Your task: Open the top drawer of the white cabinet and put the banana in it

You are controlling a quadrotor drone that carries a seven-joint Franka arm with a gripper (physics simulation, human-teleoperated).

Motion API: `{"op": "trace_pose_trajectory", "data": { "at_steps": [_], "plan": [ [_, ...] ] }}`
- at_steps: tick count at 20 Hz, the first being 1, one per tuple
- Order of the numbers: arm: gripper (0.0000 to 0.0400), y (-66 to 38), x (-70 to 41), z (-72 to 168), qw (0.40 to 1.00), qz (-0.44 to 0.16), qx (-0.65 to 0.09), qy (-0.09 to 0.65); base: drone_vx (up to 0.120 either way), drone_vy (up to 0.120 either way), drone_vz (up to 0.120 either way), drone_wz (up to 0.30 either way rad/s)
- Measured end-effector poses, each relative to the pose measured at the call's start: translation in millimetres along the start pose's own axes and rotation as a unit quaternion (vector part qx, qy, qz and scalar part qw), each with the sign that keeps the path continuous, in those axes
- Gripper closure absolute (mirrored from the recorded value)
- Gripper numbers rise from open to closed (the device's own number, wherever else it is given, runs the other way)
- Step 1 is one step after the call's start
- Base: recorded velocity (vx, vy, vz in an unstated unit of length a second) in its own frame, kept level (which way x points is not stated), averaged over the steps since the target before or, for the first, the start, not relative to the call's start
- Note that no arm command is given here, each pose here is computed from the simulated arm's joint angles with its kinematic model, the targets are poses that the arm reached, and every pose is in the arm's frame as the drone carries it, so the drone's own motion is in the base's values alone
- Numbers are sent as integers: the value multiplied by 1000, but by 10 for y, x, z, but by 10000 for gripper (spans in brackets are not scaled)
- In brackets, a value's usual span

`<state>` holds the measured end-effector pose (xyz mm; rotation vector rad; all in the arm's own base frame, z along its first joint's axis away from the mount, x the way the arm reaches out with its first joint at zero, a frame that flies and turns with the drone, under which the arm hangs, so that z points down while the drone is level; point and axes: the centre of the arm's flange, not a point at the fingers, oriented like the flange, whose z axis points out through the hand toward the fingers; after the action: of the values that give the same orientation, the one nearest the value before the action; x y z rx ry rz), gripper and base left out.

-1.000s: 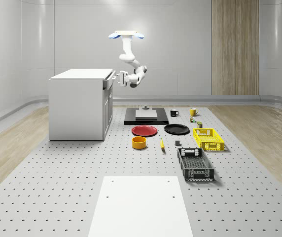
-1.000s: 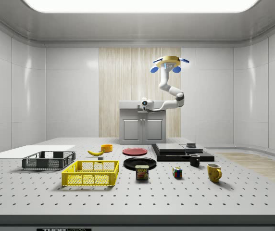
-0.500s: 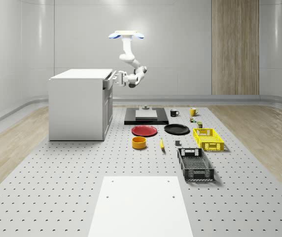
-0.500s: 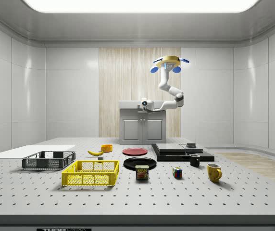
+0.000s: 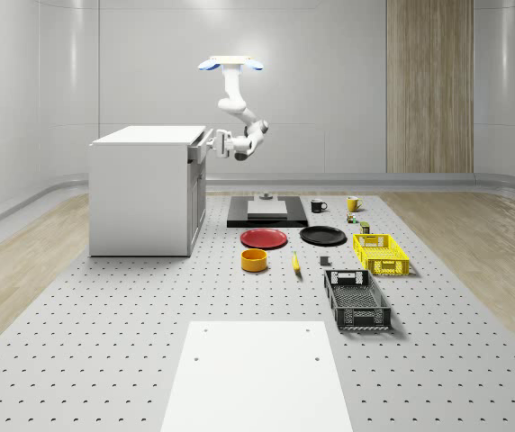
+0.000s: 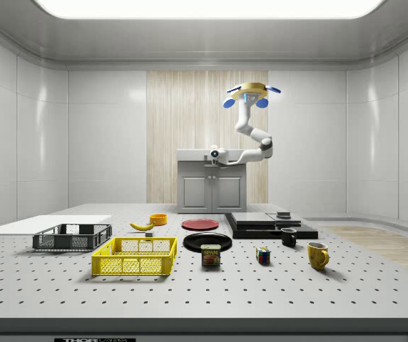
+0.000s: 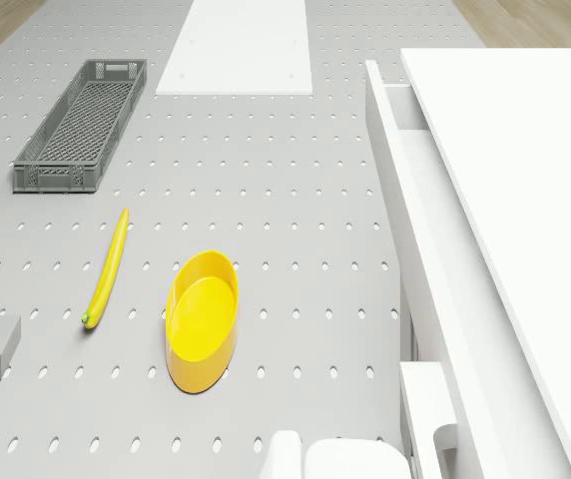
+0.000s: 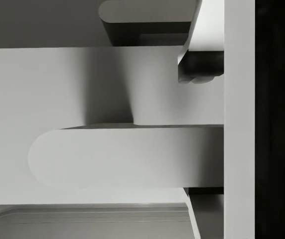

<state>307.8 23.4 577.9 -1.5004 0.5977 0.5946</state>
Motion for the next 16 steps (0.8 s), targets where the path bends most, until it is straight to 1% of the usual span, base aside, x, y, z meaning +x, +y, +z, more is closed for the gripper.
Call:
{"op": "trace_pose_trajectory", "data": {
  "at_steps": [1,2,3,4,5,6,7,8,9,10,11,13,14,15,16],
  "plan": [
    [222,-2,-5,-30,1000,1,1,0,0,0,0,0],
    [223,-2,-8,-64,1000,7,0,0,0,0,0,0],
    [229,8,12,-97,1000,1,0,0,0,0,0,0],
    [244,12,23,-134,1000,-1,1,-1,0,0,0,0],
    [243,10,16,-178,1000,2,1,0,0,0,0,0],
    [239,8,10,-224,1000,6,0,0,0,0,0,0],
    [196,-10,-48,-292,1000,9,-3,4,0,0,0,0],
    [218,6,-17,-337,1000,1,-2,2,0,0,0,0],
    [223,6,-17,-386,1000,3,-2,2,0,0,0,0],
    [229,24,18,-429,1000,-5,-1,2,0,0,0,0],
    [244,50,83,-464,1000,-10,0,1,0,0,0,0],
    [264,37,54,-571,1000,-4,2,-1,0,0,0,0],
    [268,31,42,-626,1000,-1,2,-1,0,0,0,0],
    [261,28,32,-681,1000,3,2,-1,0,0,0,0],
    [198,-1,-42,-758,1000,19,-2,3,0,0,0,0]
  ]
}}
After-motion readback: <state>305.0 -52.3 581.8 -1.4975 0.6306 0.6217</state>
